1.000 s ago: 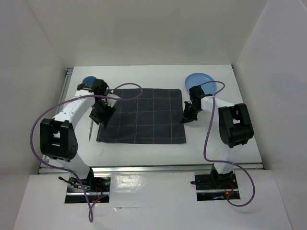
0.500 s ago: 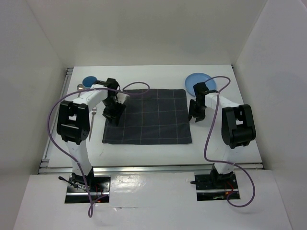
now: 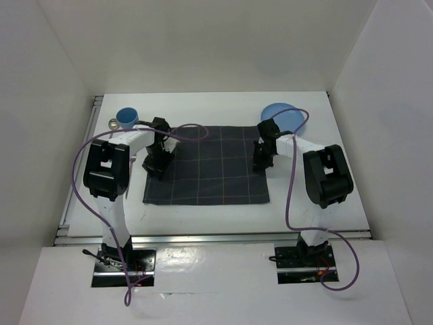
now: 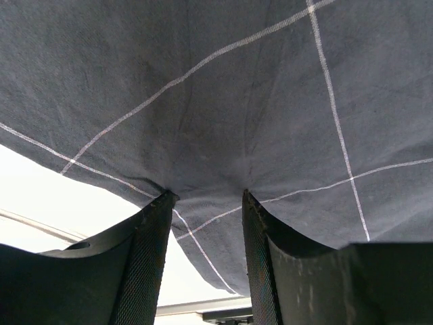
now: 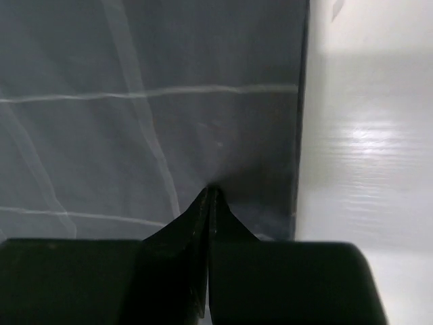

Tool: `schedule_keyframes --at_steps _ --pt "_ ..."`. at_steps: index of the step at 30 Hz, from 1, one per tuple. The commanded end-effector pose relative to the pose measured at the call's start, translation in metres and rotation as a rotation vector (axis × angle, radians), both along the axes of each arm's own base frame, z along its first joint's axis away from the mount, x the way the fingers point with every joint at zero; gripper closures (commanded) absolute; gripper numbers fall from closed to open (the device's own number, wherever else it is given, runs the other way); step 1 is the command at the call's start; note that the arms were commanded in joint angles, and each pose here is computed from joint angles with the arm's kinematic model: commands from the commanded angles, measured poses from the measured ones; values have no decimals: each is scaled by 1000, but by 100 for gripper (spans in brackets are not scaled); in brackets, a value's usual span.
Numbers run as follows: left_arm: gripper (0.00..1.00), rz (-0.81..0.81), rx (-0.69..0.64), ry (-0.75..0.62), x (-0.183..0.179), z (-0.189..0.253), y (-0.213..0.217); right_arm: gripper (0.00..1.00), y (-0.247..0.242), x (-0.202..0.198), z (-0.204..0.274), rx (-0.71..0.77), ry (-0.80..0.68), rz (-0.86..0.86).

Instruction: Set the dinner table for one person

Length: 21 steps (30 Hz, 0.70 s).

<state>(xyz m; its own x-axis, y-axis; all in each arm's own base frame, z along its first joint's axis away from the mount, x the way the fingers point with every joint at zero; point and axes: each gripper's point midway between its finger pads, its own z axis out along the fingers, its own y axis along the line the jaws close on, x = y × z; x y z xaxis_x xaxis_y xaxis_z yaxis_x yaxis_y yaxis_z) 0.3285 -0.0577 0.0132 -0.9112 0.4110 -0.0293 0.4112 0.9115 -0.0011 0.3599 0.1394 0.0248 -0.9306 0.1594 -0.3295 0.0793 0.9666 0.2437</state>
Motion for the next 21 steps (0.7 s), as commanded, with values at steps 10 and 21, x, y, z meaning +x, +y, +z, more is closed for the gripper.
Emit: schedule_keyframes --at_steps 10,21 --pt "47 -50 -34 80 -36 -11 -9 100 -37 -74 -45 -27 144 -185" --pt "47 -47 -144 126 -44 -4 -28 100 -53 -46 -50 -9 114 -231"
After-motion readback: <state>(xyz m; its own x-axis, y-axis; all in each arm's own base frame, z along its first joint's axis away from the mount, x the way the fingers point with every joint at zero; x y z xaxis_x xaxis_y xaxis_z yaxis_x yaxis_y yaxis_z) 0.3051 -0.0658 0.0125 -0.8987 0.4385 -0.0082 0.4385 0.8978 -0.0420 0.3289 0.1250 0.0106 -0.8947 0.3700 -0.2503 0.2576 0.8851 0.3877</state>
